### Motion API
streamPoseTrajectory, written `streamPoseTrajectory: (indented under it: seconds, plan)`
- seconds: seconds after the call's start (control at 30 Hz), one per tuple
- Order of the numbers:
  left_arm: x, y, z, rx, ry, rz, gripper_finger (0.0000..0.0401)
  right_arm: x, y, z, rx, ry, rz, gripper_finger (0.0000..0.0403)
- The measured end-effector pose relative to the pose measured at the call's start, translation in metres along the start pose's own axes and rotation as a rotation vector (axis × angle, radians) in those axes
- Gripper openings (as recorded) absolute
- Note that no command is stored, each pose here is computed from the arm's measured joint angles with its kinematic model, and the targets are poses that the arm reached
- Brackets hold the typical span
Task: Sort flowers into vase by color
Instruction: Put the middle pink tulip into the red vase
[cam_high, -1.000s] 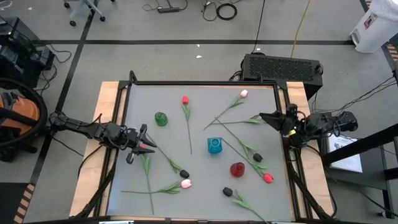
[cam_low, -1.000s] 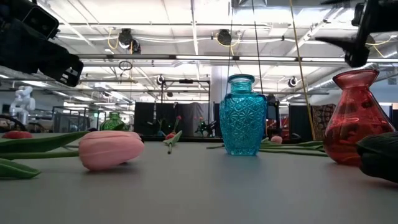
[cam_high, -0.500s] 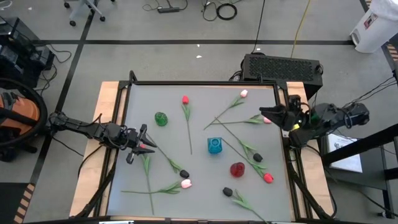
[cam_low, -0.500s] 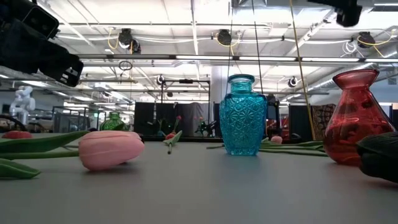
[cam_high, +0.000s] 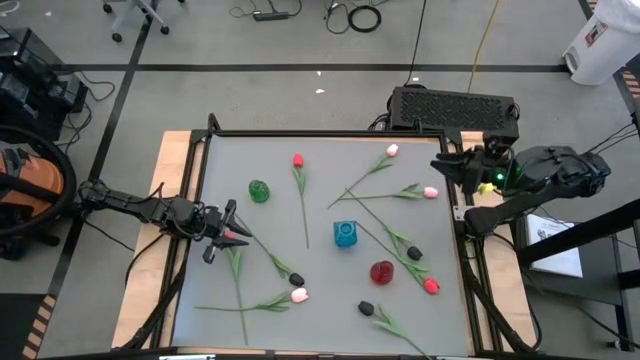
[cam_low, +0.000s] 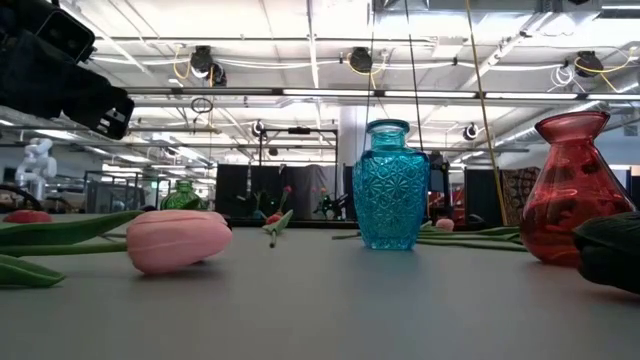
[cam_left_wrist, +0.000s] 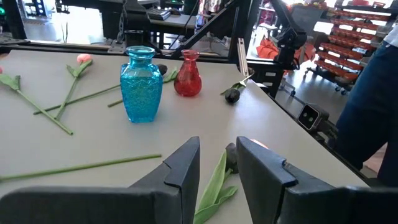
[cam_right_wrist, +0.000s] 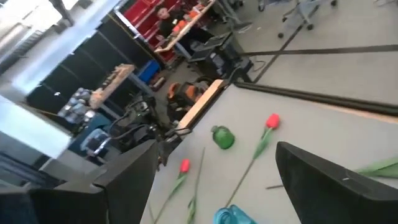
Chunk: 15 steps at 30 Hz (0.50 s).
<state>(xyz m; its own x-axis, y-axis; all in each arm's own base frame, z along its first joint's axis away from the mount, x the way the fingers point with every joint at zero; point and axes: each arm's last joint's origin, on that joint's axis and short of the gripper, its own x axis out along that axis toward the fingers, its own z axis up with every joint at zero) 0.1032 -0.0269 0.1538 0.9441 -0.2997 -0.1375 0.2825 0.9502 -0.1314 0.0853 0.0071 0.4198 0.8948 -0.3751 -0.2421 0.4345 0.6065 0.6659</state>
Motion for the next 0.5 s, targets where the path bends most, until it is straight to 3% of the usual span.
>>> streamPoseTrajectory:
  seconds: [0.27, 0.5]
  plan:
    - [0.0, 0.0, 0.0, 0.0, 0.0, 0.0, 0.0112, -0.007, -0.003, 0.007, -0.097, 0.037, -0.098, 0.0318]
    - [0.0, 0.0, 0.0, 0.0, 0.0, 0.0, 0.0112, -0.007, -0.014, -0.004, -0.18, 0.213, -0.174, 0.0318]
